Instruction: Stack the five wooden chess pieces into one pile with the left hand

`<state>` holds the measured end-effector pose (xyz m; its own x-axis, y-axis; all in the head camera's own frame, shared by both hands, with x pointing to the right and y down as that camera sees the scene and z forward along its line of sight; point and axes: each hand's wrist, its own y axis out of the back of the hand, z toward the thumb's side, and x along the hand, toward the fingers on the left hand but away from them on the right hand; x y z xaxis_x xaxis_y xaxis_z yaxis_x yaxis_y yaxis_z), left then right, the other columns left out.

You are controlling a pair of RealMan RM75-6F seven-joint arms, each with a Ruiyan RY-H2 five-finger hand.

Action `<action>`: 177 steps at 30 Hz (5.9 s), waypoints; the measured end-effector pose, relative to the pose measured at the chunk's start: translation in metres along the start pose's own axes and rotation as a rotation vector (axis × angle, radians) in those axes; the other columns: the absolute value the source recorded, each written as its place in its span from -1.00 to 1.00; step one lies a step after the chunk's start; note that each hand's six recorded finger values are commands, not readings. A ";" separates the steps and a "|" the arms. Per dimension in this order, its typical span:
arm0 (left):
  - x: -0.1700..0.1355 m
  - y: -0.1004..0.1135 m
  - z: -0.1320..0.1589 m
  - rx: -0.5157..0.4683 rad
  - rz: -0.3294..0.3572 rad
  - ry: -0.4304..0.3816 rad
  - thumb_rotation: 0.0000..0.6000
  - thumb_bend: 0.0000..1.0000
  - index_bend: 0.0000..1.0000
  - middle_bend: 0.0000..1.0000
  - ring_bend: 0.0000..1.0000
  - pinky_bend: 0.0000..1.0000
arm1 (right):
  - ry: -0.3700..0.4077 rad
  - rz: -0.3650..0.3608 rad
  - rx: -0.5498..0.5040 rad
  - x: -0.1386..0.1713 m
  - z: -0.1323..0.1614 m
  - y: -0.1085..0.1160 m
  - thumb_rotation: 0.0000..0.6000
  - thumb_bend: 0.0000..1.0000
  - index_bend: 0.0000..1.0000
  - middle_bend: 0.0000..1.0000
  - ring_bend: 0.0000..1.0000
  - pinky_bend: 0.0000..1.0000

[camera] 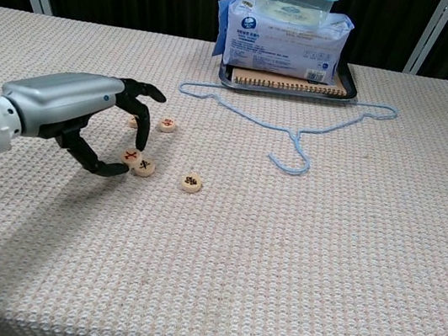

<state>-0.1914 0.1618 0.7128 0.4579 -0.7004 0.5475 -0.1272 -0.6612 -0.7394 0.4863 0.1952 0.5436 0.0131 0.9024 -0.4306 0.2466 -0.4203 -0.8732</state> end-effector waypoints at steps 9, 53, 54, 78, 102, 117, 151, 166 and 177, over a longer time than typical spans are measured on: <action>0.006 -0.004 0.000 0.009 -0.004 -0.006 1.00 -0.43 -0.03 -0.88 -1.00 -1.00 | -0.005 0.004 0.003 -0.001 -0.001 -0.001 1.00 -0.82 -1.00 -1.00 -1.00 -1.00; 0.019 -0.011 -0.001 0.012 -0.012 -0.009 1.00 -0.43 -0.21 -0.88 -1.00 -1.00 | -0.022 0.015 0.009 -0.002 -0.004 -0.002 1.00 -0.81 -1.00 -1.00 -1.00 -1.00; 0.019 -0.010 -0.001 0.010 -0.010 -0.009 1.00 -0.43 -0.22 -0.88 -1.00 -1.00 | -0.022 0.015 0.009 -0.002 -0.004 -0.002 1.00 -0.80 -1.00 -1.00 -1.00 -1.00; 0.041 0.048 -0.041 0.019 0.053 0.094 1.00 -0.46 -0.25 -0.88 -1.00 -1.00 | -0.034 0.017 0.014 -0.003 -0.006 -0.002 1.00 -0.80 -1.00 -1.00 -1.00 -1.00; 0.076 0.019 -0.058 -0.029 -0.036 0.165 1.00 -0.47 -0.14 -0.88 -1.00 -1.00 | -0.051 0.025 0.016 -0.007 -0.010 -0.003 1.00 -0.80 -1.00 -1.00 -1.00 -1.00; 0.079 0.014 -0.058 -0.029 -0.043 0.174 1.00 -0.46 -0.10 -0.87 -1.00 -1.00 | -0.053 0.026 0.013 -0.007 -0.011 -0.002 1.00 -0.80 -1.00 -1.00 -1.00 -1.00; 0.065 0.034 -0.040 0.006 -0.009 0.140 1.00 -0.43 -0.01 -0.85 -1.00 -1.00 | -0.045 0.036 0.014 -0.007 -0.009 -0.004 1.00 -0.80 -1.00 -1.00 -1.00 -1.00; 0.022 0.028 0.018 0.025 -0.081 0.047 1.00 -0.43 0.00 -0.84 -1.00 -1.00 | -0.031 0.028 0.002 -0.003 -0.008 0.000 1.00 -0.80 -1.00 -1.00 -1.00 -1.00; 0.018 0.011 0.023 0.045 -0.107 0.048 1.00 -0.43 0.00 -0.84 -1.00 -1.00 | -0.031 0.028 0.001 -0.002 -0.008 0.000 1.00 -0.80 -1.00 -1.00 -1.00 -1.00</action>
<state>-0.1640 0.1486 0.7056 0.4236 -0.6396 0.6414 -0.0400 -0.7206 -0.6922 0.4941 0.1937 0.5465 -0.0098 0.8870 -0.4617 0.2456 -0.4455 -0.8609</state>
